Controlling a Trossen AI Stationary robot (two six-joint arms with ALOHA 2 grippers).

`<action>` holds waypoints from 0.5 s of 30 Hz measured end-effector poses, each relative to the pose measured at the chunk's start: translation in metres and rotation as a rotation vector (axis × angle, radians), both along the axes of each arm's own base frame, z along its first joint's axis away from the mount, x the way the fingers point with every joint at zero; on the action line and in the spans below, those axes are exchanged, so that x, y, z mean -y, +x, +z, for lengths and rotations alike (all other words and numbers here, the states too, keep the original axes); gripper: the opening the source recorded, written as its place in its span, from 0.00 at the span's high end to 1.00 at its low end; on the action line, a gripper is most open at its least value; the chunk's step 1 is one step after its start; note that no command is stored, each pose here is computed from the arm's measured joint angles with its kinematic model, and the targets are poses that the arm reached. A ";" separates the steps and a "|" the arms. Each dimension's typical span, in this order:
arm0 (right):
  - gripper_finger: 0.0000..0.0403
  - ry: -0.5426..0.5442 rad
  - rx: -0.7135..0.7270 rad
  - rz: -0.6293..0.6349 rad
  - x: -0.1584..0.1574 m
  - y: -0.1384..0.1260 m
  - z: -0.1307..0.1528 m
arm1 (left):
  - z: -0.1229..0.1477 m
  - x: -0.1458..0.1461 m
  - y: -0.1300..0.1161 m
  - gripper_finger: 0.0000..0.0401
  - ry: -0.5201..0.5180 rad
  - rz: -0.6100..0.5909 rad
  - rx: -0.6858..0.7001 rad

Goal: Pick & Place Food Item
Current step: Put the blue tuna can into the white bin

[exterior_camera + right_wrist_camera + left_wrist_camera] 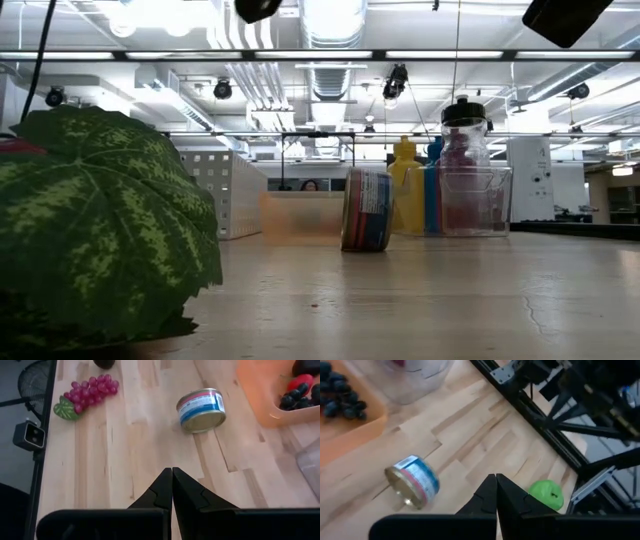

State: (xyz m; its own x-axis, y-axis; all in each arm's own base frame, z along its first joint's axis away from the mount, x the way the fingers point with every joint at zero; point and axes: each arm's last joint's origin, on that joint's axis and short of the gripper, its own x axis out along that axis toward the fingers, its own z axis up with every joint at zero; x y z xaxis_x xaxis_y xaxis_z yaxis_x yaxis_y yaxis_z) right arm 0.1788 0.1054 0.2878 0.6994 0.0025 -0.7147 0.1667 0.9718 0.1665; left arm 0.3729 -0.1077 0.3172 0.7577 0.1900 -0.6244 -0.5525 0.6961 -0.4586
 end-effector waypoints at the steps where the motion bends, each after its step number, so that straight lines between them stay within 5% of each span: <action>1: 0.98 0.003 0.006 -0.001 0.001 -0.001 0.001 | 0.000 0.002 0.005 1.00 0.012 -0.013 -0.002; 15: 0.98 0.014 0.024 -0.001 0.003 -0.005 0.005 | -0.028 0.007 0.030 1.00 0.042 -0.007 -0.205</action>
